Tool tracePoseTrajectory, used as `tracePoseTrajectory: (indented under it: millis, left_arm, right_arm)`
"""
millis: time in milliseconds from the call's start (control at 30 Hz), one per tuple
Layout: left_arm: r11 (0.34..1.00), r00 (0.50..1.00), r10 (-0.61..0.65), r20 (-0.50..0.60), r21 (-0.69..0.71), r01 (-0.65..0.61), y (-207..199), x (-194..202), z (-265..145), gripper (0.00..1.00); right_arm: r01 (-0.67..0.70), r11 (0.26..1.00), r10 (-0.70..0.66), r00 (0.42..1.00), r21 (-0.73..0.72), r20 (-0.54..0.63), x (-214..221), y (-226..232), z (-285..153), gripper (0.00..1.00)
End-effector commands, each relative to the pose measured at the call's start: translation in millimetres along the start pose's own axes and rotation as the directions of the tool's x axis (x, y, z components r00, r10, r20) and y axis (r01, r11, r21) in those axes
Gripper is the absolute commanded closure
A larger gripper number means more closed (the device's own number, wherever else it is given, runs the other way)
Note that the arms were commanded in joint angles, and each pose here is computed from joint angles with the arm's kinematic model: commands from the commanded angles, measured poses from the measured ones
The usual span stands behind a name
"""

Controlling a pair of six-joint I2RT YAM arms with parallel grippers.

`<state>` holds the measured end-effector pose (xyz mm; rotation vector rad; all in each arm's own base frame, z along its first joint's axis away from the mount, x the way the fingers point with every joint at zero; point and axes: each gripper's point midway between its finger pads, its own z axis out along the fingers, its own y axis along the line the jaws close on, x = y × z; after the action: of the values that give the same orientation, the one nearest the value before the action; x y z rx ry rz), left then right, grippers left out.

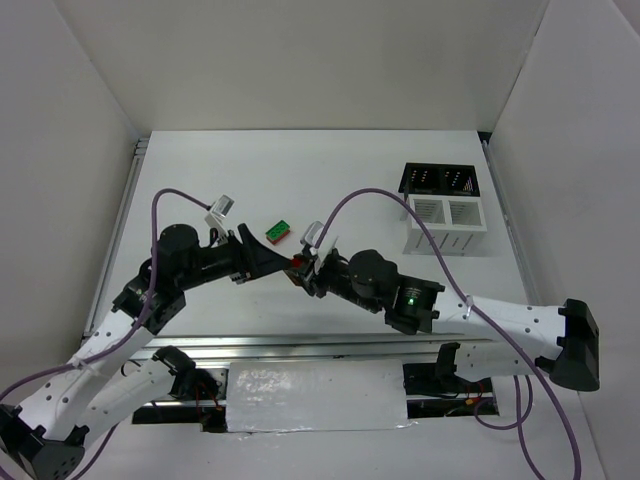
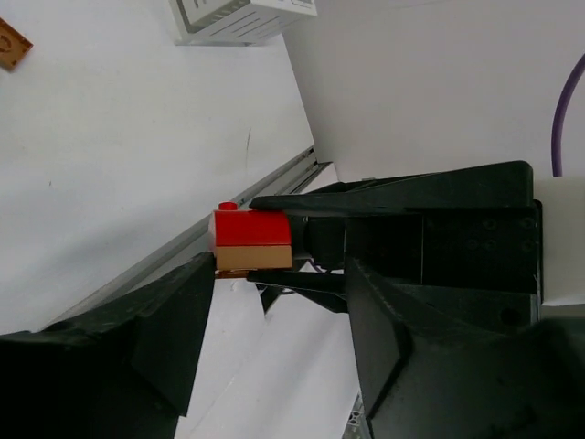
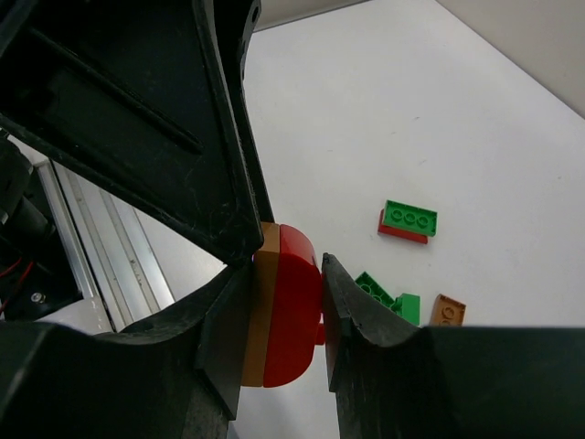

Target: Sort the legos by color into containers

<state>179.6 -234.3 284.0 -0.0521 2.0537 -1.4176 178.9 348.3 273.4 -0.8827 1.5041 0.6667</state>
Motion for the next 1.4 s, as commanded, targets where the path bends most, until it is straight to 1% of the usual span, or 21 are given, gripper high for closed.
tracePoseTrajectory:
  millis: [0,167,400,533,667,700,733,833,867,900,933,967,1000,1067,1100,1167,1200,1233,1300,1333,1367]
  left_arm:
    - [0.995,0.999,0.034,-0.004,0.098,-0.033,-21.1,-2.0,1.2,0.33]
    - [0.996,0.999,0.032,-0.044,0.082,-0.029,-11.9,6.3,9.9,0.34]
    - [0.996,0.997,0.061,-0.038,0.072,-0.059,-9.2,4.9,13.2,0.34]
    - [0.995,0.996,0.074,-0.044,0.066,-0.071,-7.7,4.9,14.7,0.68]
    - [0.992,0.995,0.083,-0.057,0.095,-0.078,-11.7,6.7,16.6,0.75]
    - [0.991,0.994,0.086,-0.064,0.107,-0.078,-12.4,8.0,17.3,0.79]
    - [0.989,0.994,0.089,-0.067,0.122,-0.080,-14.5,8.4,18.1,0.90]
    - [0.986,0.993,0.105,-0.056,0.139,-0.096,-16.7,6.7,19.1,1.00]
    - [0.985,0.991,0.124,-0.041,0.130,-0.118,-15.4,3.8,19.3,1.00]
    - [0.987,0.992,0.127,-0.021,0.103,-0.125,-11.6,-0.2,20.3,1.00]
    - [0.986,0.989,0.145,-0.011,0.089,-0.143,-9.1,-2.3,20.9,1.00]
    - [0.986,0.988,0.155,0.000,0.068,-0.155,-6.0,-5.1,21.5,1.00]
    - [0.985,0.986,0.166,0.023,0.034,-0.166,-2.5,-11.0,21.8,1.00]
    - [0.979,0.978,0.202,0.045,0.000,-0.202,0.8,-18.7,22.7,1.00]
    - [0.977,0.975,0.213,0.062,-0.029,-0.211,4.8,-23.3,23.3,1.00]
    - [0.969,0.966,0.246,0.078,-0.052,-0.243,8.2,-29.0,23.7,1.00]
    - [0.966,0.962,0.257,0.086,-0.060,-0.253,8.9,-31.3,23.9,1.00]
    - [0.959,0.955,0.280,0.100,-0.067,-0.274,9.8,-34.8,24.7,1.00]
    - [0.951,0.946,0.305,0.107,-0.081,-0.298,11.5,-37.5,24.3,1.00]
    - [0.940,0.935,0.340,0.106,-0.070,-0.334,10.1,-37.8,24.1,1.00]
    - [0.932,0.927,0.362,0.101,-0.051,-0.358,6.9,-36.5,23.8,1.00]
  right_arm:
    - [-0.012,1.000,0.011,0.995,0.015,0.098,-38.3,-2.0,0.4,1.00]
    - [-0.021,1.000,0.021,0.994,-0.003,0.111,-45.3,1.1,1.1,1.00]
    - [-0.022,0.999,0.026,0.993,-0.032,0.114,-46.8,6.3,0.9,1.00]
    - [-0.035,0.999,0.036,0.992,-0.007,0.123,-48.1,1.2,-0.9,1.00]
    - [-0.054,0.998,0.049,0.992,0.037,0.120,-47.1,-5.8,2.7,1.00]
    - [-0.053,0.998,0.049,0.993,0.040,0.110,-43.9,-5.0,5.9,1.00]
    - [-0.056,0.997,0.050,0.993,0.044,0.111,-44.8,-6.2,7.1,1.00]
    - [-0.059,0.997,0.054,0.993,0.045,0.101,-41.0,-5.6,12.4,1.00]
    - [-0.062,0.997,0.058,0.993,0.042,0.101,-40.5,-5.4,13.8,0.77]
    - [-0.068,0.997,0.064,0.993,0.038,0.096,-37.9,-6.2,15.8,0.47]
    - [-0.093,0.995,0.088,0.992,0.047,0.090,-35.6,-13.2,17.7,0.12]
    - [-0.103,0.994,0.100,0.992,0.032,0.082,-33.3,-14.5,19.1,0.01]
    - [-0.105,0.994,0.107,0.992,-0.030,0.067,-31.6,-9.2,20.7,0.00]
    - [-0.166,0.985,0.168,0.985,-0.055,0.032,-25.8,-17.2,21.5,0.00]
    - [-0.174,0.977,0.178,0.984,-0.125,0.024,-27.3,-9.2,18.4,0.00]
    - [-0.206,0.967,0.209,0.978,-0.147,0.007,-24.7,-16.5,13.3,0.00]
    - [-0.208,0.952,0.215,0.977,-0.226,0.008,-30.5,-7.7,4.6,0.00]
    - [-0.220,0.944,0.225,0.974,-0.247,-0.008,-28.7,-6.6,0.5,0.00]
    - [-0.223,0.941,0.233,0.972,-0.255,0.009,-35.9,-15.0,-11.8,0.00]
    - [-0.229,0.931,0.235,0.972,-0.286,-0.014,-30.3,-12.2,-18.0,0.00]
    - [-0.224,0.926,0.236,0.972,-0.305,0.004,-36.2,-13.0,-27.8,0.00]
